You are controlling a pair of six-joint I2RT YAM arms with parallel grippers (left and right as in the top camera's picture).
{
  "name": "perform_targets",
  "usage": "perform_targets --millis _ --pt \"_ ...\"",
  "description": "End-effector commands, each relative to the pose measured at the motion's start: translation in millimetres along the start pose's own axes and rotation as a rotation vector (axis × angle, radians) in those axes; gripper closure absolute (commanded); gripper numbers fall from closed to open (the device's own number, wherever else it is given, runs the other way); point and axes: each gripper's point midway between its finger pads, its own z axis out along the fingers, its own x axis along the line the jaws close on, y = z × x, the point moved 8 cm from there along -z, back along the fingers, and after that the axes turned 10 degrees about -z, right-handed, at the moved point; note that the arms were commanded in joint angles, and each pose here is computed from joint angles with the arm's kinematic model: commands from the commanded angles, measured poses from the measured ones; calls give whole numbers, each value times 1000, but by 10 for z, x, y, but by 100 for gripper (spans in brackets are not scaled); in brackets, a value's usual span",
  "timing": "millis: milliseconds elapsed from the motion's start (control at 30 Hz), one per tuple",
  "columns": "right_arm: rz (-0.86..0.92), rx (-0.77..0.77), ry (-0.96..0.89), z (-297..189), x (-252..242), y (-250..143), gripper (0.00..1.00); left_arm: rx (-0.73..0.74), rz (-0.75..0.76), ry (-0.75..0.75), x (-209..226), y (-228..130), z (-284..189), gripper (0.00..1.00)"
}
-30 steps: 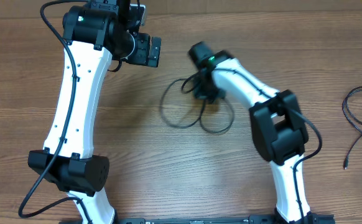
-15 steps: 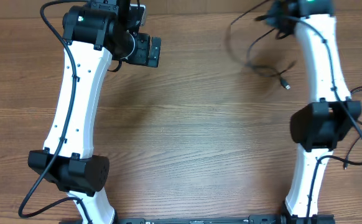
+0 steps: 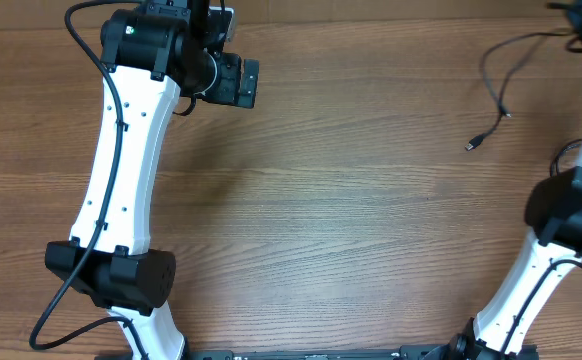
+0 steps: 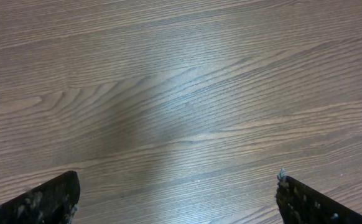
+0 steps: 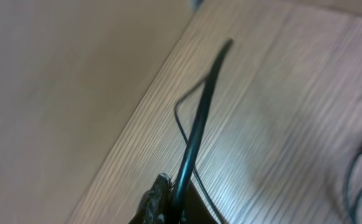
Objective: Untangle cables
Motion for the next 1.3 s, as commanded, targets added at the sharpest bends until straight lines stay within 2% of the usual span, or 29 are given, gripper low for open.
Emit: perform_targets --millis 0,167,267,467,567,700,733,767,800,867,933,1100,1267 --pt "90 -76 -10 -93 -175 250 96 -31 -10 -19 -24 3 -126 1" --pt "142 -141 11 -75 -355 472 96 -31 -10 -19 -24 3 -126 0" --pt "232 -155 135 -83 -329 597 96 -31 -10 -19 -24 3 -126 0" --pt "243 -220 286 -147 -186 768 96 -31 -10 -19 -24 3 -126 1" --pt "241 -215 278 -141 -192 756 96 -31 -10 -19 -24 3 -126 0" --pt "216 -196 137 -34 -337 647 96 -31 -10 -19 -24 3 -126 0" --pt "194 -187 96 0 -382 607 88 -31 -10 -19 -24 3 -126 0" --pt "192 -180 68 23 -413 581 73 -31 -10 -19 -24 3 -126 0" --pt "190 -166 37 55 -450 539 50 -31 -10 -19 -24 3 -126 0" --pt "161 -142 19 102 -477 483 16 -31 -10 -19 -24 3 -126 0" --pt "136 -121 7 120 -494 442 0 -31 -10 -19 -24 3 -126 0" --pt "115 -46 -34 128 -553 315 0 -31 -10 -19 -24 3 -126 0" --pt "-18 52 -62 50 -560 165 0 -31 -9 -19 -24 3 -126 0"
